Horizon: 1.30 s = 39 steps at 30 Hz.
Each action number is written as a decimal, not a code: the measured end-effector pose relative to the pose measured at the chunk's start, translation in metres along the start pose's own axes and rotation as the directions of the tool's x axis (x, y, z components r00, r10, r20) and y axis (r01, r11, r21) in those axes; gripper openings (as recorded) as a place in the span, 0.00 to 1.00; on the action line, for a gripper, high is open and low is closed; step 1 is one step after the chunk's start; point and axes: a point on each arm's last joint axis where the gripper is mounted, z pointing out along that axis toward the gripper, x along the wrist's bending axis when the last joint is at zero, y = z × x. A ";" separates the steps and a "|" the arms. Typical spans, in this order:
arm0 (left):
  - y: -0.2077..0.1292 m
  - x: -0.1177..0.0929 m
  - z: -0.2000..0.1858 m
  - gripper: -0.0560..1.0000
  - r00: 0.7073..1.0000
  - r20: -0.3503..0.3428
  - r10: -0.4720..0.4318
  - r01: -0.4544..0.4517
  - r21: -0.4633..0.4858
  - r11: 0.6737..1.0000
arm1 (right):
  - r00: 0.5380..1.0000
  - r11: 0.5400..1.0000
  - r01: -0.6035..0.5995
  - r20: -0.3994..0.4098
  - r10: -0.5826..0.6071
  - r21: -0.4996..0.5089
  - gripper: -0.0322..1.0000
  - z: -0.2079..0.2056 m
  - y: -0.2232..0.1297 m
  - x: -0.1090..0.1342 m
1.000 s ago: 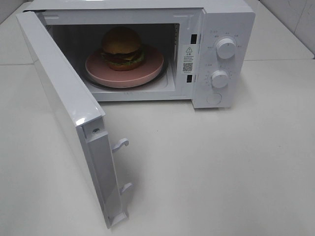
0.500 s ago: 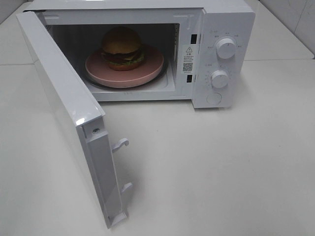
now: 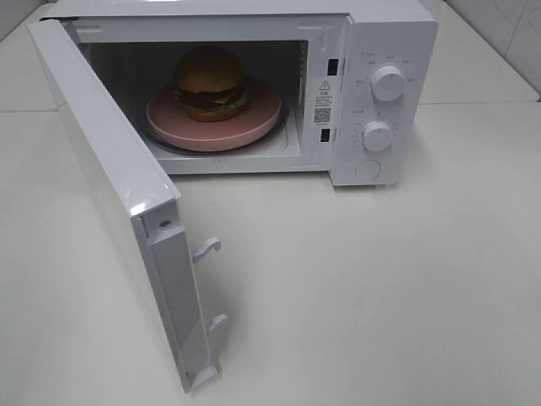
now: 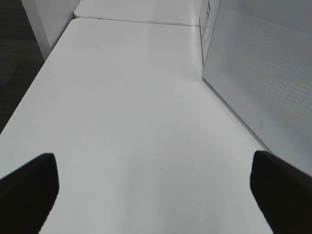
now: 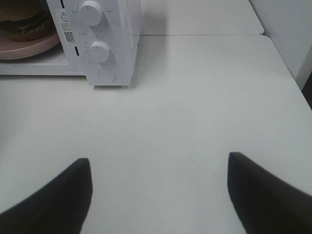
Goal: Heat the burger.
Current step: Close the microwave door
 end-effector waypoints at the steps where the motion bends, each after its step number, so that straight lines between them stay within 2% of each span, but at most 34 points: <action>1: 0.000 0.000 0.000 0.99 1.000 0.000 0.000 0.000 0.000 1.000 | 1.000 1.000 0.000 -0.004 0.000 0.000 0.77 0.000 0.000 0.000; 7: 0.000 0.000 0.000 0.99 1.000 0.000 0.000 0.000 0.000 1.000 | 1.000 1.000 0.009 -0.014 -0.009 0.000 0.78 0.000 0.000 0.001; 9: 0.000 0.000 0.000 0.99 1.000 0.000 0.000 0.000 0.000 1.000 | 1.000 1.000 0.009 -0.014 -0.009 0.000 0.89 0.000 0.000 0.001; 10: 0.000 0.000 0.000 0.99 1.000 0.000 0.000 0.000 0.000 1.000 | 1.000 1.000 0.009 -0.014 -0.009 0.000 0.89 0.000 0.000 0.001; 12: 0.000 0.000 0.000 0.99 1.000 0.000 0.000 0.000 0.000 1.000 | 1.000 1.000 0.008 -0.013 -0.008 0.000 0.96 0.000 0.000 0.001; 20: 0.000 0.000 0.000 0.99 1.000 0.000 0.000 0.000 0.000 1.000 | 1.000 1.000 -0.004 -0.007 0.004 0.000 0.99 0.000 0.000 0.001; 39: 0.000 0.000 0.000 0.99 1.000 0.000 0.000 0.000 0.000 1.000 | 0.999 1.000 -0.026 0.037 0.026 0.001 0.99 0.000 0.000 0.001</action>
